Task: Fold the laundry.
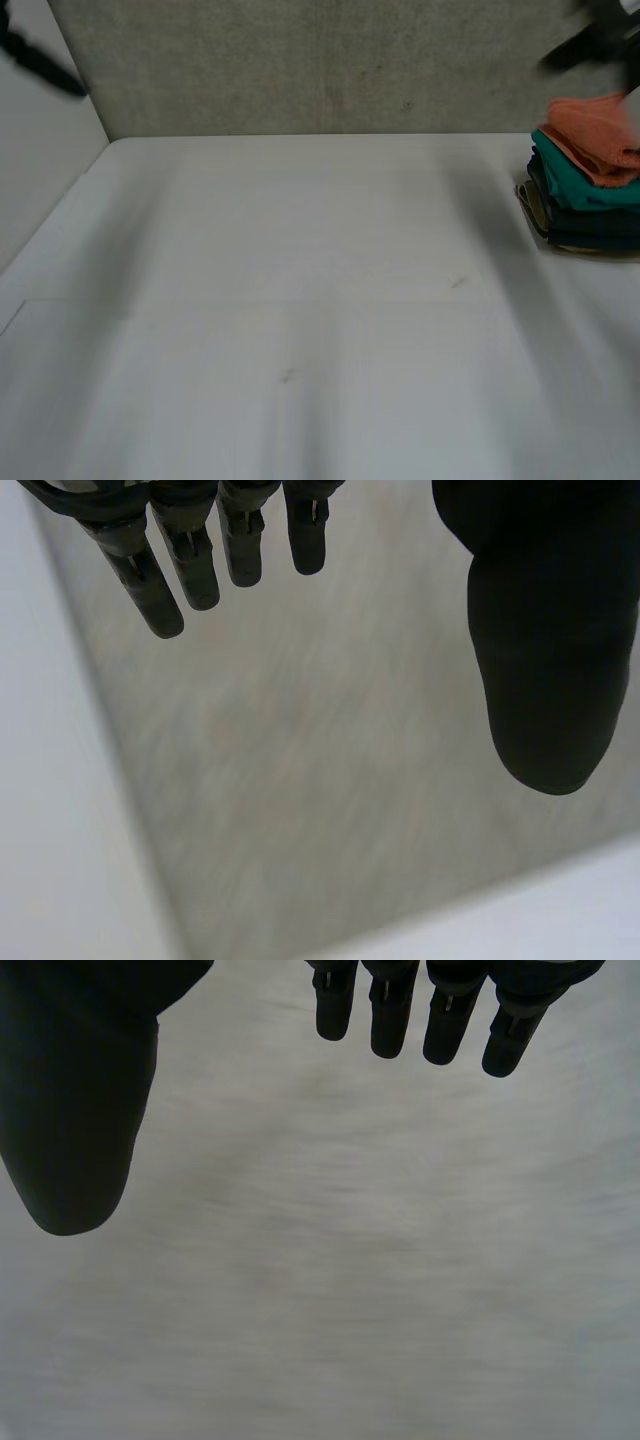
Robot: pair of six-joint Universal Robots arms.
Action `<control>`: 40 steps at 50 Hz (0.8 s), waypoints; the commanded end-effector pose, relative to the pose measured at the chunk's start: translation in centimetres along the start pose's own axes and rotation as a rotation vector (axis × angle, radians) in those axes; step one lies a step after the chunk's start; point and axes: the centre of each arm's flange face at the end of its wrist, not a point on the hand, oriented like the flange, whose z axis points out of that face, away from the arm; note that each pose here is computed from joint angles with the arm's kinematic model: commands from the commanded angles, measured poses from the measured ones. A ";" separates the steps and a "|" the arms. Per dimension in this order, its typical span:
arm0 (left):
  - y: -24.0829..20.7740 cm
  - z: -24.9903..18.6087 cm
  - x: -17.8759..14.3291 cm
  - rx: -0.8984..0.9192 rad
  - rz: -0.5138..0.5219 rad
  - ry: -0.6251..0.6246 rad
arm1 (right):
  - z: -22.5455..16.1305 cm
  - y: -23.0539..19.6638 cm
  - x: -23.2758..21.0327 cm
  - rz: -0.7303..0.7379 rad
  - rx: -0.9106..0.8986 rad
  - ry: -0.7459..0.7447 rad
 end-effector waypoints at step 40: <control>18.1 9.7 -9.6 -0.233 0.640 -0.169 | -6.3 7.1 -10.2 0.129 -0.359 -0.135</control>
